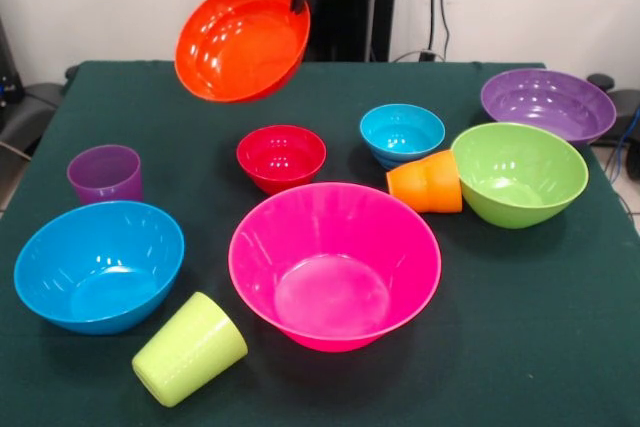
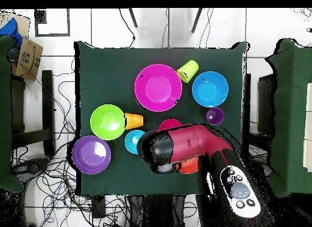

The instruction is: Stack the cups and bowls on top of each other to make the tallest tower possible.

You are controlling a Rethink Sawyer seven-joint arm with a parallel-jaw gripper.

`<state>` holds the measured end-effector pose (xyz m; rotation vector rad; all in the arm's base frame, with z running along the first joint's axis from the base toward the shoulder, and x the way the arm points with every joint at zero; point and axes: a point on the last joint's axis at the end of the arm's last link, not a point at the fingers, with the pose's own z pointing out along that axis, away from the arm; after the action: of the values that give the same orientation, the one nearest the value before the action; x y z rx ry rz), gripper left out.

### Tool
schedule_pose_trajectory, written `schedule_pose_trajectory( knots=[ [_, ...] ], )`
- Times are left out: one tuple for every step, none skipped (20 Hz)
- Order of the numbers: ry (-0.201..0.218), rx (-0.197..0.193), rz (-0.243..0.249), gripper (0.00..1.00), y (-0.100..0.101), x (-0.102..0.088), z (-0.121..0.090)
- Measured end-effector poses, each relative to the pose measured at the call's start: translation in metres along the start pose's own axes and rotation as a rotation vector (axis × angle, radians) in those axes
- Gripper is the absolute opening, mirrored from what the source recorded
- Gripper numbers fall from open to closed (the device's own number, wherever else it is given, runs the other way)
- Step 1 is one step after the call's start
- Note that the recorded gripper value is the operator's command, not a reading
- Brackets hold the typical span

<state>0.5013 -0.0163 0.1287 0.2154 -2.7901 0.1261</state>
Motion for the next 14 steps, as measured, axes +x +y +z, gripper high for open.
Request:
schedule_pose_trajectory(
  knots=[
    [-0.001,-0.003,0.015,0.00,0.000,0.000,-0.010],
    [-0.001,-0.003,0.021,0.00,-0.001,0.000,-0.014],
    [0.000,-0.005,0.035,0.00,-0.001,0.001,-0.023],
    [0.001,-0.006,0.042,0.00,-0.001,0.002,-0.028],
    [0.007,-0.009,0.056,0.00,-0.002,0.003,-0.037],
    [0.011,-0.009,0.065,0.00,-0.003,0.004,-0.043],
    [0.015,-0.010,0.071,0.00,-0.003,0.005,-0.048],
    [0.023,-0.011,0.080,0.00,-0.004,0.005,-0.055],
    [0.029,-0.013,0.086,0.00,-0.004,0.005,-0.060],
    [0.033,-0.014,0.090,0.00,-0.005,0.005,-0.063],
    [0.040,-0.018,0.099,0.00,-0.005,0.004,-0.072],
    [0.041,-0.019,0.102,0.00,-0.005,0.004,-0.075],
    [0.043,-0.022,0.105,0.00,-0.005,0.002,-0.079],
    [0.045,-0.026,0.108,0.00,-0.005,0.000,-0.084]
  ],
)
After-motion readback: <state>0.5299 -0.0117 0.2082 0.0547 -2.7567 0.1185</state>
